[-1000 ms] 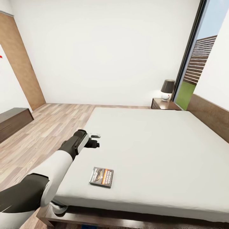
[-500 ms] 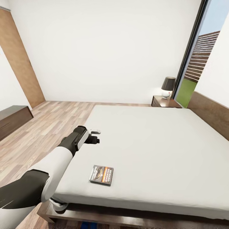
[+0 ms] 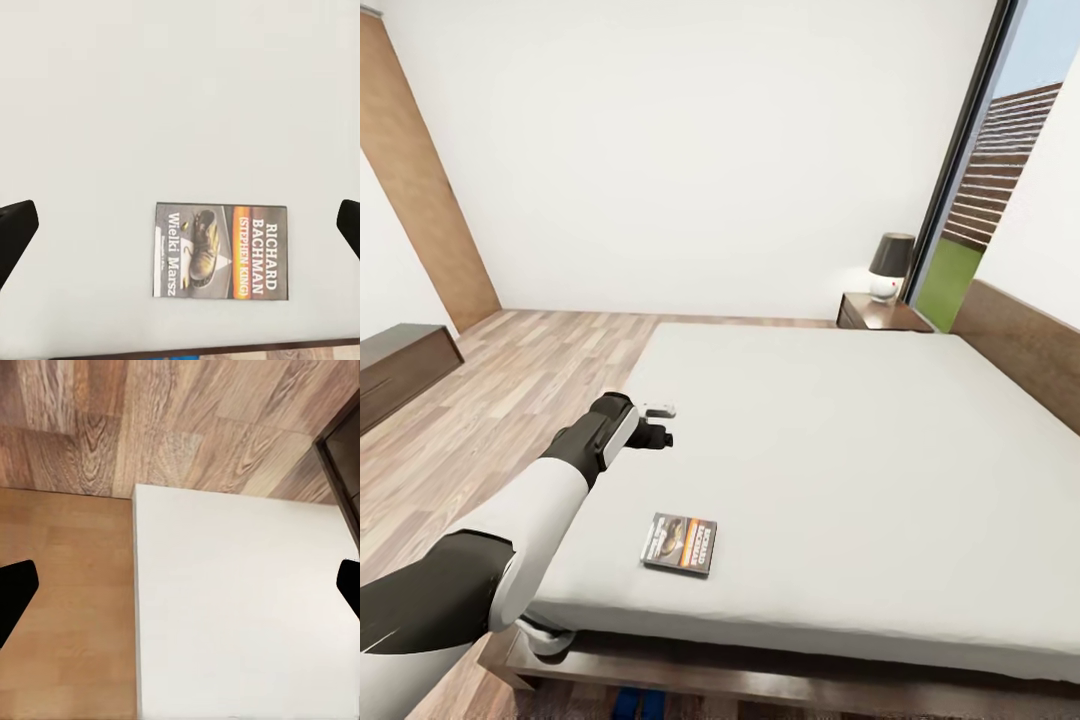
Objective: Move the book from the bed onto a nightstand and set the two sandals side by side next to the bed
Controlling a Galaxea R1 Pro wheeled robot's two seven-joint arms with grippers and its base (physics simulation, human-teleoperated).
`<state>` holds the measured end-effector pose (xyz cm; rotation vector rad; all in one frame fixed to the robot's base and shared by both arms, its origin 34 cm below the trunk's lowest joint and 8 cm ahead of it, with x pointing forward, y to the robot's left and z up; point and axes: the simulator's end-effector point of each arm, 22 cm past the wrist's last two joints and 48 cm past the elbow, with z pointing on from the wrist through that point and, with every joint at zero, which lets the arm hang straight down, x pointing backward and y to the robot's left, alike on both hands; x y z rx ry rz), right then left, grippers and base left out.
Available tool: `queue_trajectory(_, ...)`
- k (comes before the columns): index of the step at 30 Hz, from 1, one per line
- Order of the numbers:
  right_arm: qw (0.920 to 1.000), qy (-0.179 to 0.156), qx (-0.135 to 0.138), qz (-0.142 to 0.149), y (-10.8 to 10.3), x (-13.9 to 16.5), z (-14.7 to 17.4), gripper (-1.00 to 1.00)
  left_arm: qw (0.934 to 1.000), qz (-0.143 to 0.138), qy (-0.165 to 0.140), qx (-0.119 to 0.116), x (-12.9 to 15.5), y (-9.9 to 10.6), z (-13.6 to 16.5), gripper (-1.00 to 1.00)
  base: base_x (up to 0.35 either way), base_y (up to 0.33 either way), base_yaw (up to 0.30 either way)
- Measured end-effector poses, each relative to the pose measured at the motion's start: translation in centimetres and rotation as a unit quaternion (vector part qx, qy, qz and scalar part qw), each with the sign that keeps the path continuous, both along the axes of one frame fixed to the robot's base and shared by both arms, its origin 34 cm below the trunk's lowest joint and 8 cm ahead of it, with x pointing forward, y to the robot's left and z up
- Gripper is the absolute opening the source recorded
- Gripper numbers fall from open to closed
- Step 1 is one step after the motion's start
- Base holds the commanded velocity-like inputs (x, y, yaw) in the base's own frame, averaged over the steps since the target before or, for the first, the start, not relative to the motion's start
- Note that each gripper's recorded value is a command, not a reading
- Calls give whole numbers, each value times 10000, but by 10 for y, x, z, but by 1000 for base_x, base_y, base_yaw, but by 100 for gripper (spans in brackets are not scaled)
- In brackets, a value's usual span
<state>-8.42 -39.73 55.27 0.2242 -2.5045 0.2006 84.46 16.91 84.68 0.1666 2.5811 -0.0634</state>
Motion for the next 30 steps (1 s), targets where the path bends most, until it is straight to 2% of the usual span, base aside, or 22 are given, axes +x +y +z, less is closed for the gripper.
queue_trajectory(11,9997,237,-44,-19,-2,-11,9,100,10000,-3,58,-2,2,-1,-10,100,0,0,0)
queue_trajectory(21,9978,666,-18,37,2,-48,30,100,9999,11,133,11,2,1,-22,100,0,0,0)
queue_trajectory(30,9949,997,116,42,22,-85,51,100,9997,28,226,27,0,3,-35,100,0,0,0)
